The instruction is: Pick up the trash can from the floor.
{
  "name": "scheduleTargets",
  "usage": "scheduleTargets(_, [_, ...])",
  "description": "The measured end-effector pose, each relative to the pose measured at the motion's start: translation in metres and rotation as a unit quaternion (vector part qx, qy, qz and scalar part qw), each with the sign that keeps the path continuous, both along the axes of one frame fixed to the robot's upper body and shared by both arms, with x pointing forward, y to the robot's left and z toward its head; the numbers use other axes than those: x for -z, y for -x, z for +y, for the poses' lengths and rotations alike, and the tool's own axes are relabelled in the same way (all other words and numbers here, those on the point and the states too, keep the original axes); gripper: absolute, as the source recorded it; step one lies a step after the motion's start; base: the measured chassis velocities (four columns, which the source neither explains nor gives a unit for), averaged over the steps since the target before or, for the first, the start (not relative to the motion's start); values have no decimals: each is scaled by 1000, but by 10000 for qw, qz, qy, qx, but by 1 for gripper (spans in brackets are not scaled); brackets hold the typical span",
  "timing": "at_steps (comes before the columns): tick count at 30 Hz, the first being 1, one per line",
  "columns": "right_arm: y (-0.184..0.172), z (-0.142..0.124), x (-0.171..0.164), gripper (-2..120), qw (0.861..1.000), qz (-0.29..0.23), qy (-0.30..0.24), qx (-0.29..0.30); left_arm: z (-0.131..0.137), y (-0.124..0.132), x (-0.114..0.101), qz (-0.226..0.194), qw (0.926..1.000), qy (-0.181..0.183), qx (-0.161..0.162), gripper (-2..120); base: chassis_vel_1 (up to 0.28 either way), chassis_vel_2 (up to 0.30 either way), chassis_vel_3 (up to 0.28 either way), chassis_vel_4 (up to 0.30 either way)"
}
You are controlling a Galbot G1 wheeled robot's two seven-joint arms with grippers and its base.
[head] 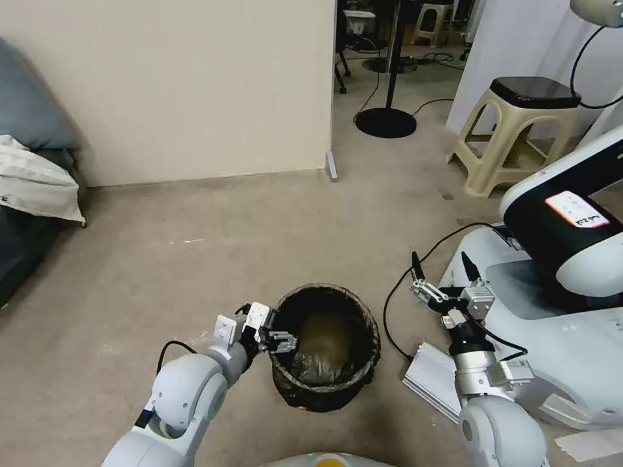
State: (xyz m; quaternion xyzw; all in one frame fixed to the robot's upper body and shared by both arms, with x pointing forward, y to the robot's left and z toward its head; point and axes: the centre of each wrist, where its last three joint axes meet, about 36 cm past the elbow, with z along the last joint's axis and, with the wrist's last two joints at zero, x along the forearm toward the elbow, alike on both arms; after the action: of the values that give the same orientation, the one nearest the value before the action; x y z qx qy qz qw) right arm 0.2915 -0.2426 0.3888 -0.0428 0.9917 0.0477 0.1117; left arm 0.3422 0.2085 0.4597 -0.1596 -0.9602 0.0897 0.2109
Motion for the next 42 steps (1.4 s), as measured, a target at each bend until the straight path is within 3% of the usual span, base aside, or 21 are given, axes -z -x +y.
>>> scheduleTargets(4, [0, 0, 1, 100, 10000, 14, -4, 21, -4, 4, 17, 419, 9979, -353, 352, 100, 0, 0, 0, 0])
scheduleTargets(10, [0, 1, 2, 100, 10000, 21, -15, 33, -2, 9, 25, 692, 9928, -708, 680, 100, 0, 0, 0, 0])
scheduleTargets(13, [1, 2, 2, 100, 10000, 20, -23, 39, 4, 10, 34, 911, 9854, -1093, 939, 99, 0, 0, 0, 0])
scheduleTargets(26, [2, 2, 4, 100, 10000, 0, -22, 49, 2, 5, 52, 969, 9833, -1357, 727, 95, 0, 0, 0, 0])
scheduleTargets(32, [1, 1, 5, 100, 10000, -4, -10, 52, -4, 3, 55, 1018, 9843, -1294, 640, 82, 0, 0, 0, 0])
scheduleTargets(42, [1, 1, 7, 100, 10000, -7, -11, 54, -5, 3, 65, 1155, 9831, -1280, 619, 45, 0, 0, 0, 0])
